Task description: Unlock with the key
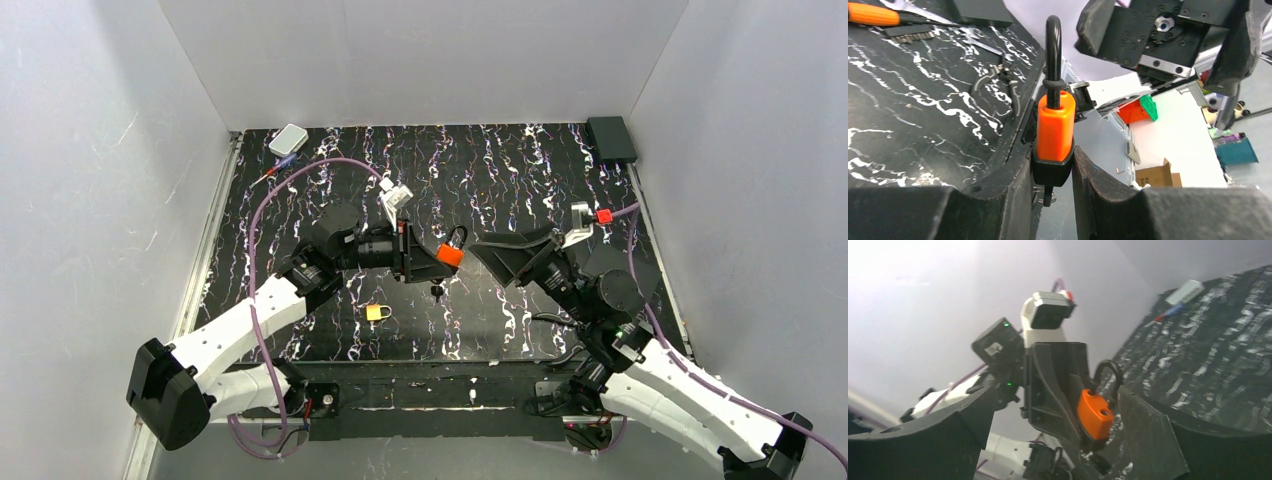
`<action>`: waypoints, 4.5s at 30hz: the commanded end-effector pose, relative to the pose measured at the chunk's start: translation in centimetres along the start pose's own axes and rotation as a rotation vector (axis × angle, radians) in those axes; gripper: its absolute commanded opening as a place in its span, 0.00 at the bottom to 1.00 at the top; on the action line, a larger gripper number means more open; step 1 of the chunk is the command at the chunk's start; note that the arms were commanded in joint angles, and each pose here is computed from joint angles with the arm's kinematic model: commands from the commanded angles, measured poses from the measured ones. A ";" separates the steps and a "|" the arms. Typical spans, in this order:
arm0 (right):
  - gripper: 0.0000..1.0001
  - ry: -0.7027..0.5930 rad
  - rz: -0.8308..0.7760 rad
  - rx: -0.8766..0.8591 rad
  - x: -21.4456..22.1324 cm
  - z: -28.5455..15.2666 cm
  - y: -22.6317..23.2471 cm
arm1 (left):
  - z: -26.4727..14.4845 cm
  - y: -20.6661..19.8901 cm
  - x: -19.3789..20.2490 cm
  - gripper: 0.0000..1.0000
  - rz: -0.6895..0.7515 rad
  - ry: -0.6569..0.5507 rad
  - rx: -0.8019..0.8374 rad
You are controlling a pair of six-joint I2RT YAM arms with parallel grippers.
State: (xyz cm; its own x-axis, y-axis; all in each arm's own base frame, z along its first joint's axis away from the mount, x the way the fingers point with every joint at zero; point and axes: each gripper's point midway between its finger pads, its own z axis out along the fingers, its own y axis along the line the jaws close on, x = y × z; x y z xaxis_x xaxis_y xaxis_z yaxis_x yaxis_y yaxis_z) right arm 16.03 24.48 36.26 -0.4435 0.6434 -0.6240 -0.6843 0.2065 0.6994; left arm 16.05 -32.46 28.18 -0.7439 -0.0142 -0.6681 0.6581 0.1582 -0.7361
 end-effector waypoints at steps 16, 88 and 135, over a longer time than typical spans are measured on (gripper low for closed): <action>0.86 0.067 -0.291 0.161 -2.2 0.8 -0.9 | -3.7 -0.9 -0.6 0.00 0.349 0.197 -0.062; 0.72 0.421 0.200 0.399 7.5 7.3 -5.7 | -5.6 5.7 0.1 0.00 0.397 0.192 -0.380; 0.98 0.222 -0.087 0.606 -0.6 3.5 -6.3 | -4.0 0.7 2.0 0.00 0.305 0.232 -0.054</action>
State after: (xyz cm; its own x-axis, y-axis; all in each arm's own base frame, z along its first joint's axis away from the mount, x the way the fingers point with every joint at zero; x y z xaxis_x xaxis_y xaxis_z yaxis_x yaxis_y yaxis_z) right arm 19.80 30.95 31.95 -0.6428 0.3081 -0.7014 -0.5429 0.4628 0.7008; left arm 12.86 -28.61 26.05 -0.5700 0.2835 -0.7712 0.8173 0.1000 -0.5674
